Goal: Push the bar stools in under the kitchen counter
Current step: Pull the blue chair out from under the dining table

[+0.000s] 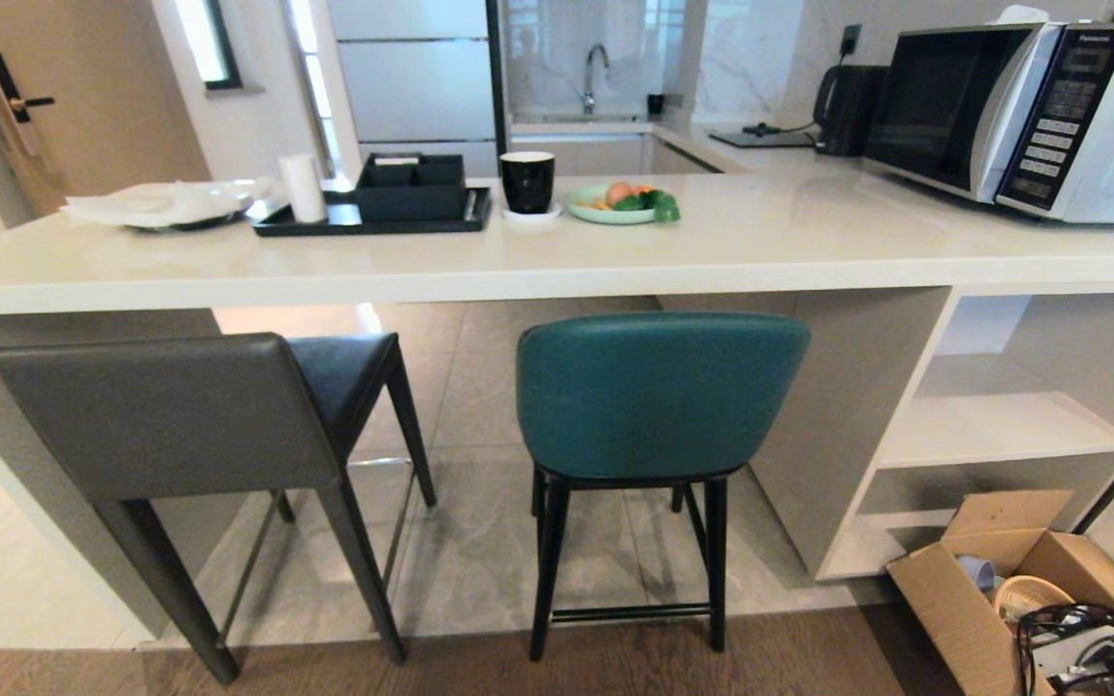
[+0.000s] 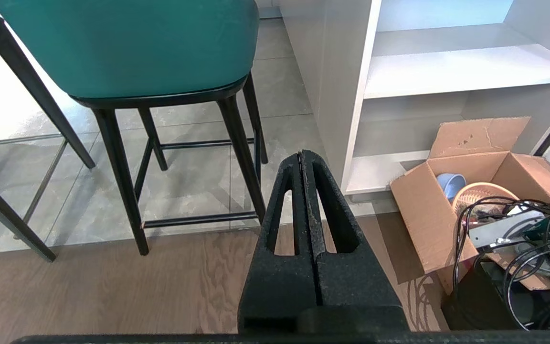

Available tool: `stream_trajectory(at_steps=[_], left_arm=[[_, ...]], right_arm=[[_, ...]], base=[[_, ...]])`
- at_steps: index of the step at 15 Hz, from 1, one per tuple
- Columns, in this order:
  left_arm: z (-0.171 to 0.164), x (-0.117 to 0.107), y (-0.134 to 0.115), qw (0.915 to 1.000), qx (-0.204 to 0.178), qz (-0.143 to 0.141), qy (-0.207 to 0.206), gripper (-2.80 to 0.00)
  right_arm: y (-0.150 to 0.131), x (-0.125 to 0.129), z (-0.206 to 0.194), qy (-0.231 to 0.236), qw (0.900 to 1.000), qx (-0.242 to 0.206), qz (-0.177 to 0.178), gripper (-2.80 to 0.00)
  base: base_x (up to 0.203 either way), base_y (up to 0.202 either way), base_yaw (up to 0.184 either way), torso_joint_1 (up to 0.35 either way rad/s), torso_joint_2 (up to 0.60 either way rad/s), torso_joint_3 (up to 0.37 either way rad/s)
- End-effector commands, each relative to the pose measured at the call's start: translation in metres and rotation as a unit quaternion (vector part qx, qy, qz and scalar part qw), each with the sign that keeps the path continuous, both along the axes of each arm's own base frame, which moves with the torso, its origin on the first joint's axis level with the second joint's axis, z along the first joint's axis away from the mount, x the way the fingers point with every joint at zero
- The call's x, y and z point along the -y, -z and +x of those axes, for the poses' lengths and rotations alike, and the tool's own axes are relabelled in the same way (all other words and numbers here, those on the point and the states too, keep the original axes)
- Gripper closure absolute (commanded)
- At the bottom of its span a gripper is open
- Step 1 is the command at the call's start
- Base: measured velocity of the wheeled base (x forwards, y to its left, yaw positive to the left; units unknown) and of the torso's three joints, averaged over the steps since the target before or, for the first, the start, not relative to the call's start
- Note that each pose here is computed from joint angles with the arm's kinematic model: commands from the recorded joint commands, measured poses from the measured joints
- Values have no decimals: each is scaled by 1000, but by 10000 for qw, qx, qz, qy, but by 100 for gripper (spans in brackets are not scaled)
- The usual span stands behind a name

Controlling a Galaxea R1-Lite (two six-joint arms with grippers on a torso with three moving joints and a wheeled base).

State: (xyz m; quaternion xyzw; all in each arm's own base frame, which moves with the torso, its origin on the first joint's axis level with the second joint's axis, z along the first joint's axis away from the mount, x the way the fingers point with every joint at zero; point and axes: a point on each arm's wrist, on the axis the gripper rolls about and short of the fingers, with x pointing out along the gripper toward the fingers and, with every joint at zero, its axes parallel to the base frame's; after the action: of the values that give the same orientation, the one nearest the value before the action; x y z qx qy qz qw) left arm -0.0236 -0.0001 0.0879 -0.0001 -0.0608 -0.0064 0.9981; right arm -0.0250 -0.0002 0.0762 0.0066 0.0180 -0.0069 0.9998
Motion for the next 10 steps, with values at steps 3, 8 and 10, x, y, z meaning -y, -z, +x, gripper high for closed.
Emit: stream_trajectory(at_steps=[3,8,10], left_arm=[[3,0,11,9998,-203,-5,-2,0],[3,0,11,9998,-203,-5,-10,0],[3,0,11,9998,-203,-5,-10,0]], right_arm=[[0,0,0,1,10000,-11,2,0],[0,0,0,1,10000,-3,10,0],[0,0,0,1,10000,-10,10,0]], base=[[0,0,0,0,0,0],[0,0,0,0,0,0],[1,-118,1,5,2,2]])
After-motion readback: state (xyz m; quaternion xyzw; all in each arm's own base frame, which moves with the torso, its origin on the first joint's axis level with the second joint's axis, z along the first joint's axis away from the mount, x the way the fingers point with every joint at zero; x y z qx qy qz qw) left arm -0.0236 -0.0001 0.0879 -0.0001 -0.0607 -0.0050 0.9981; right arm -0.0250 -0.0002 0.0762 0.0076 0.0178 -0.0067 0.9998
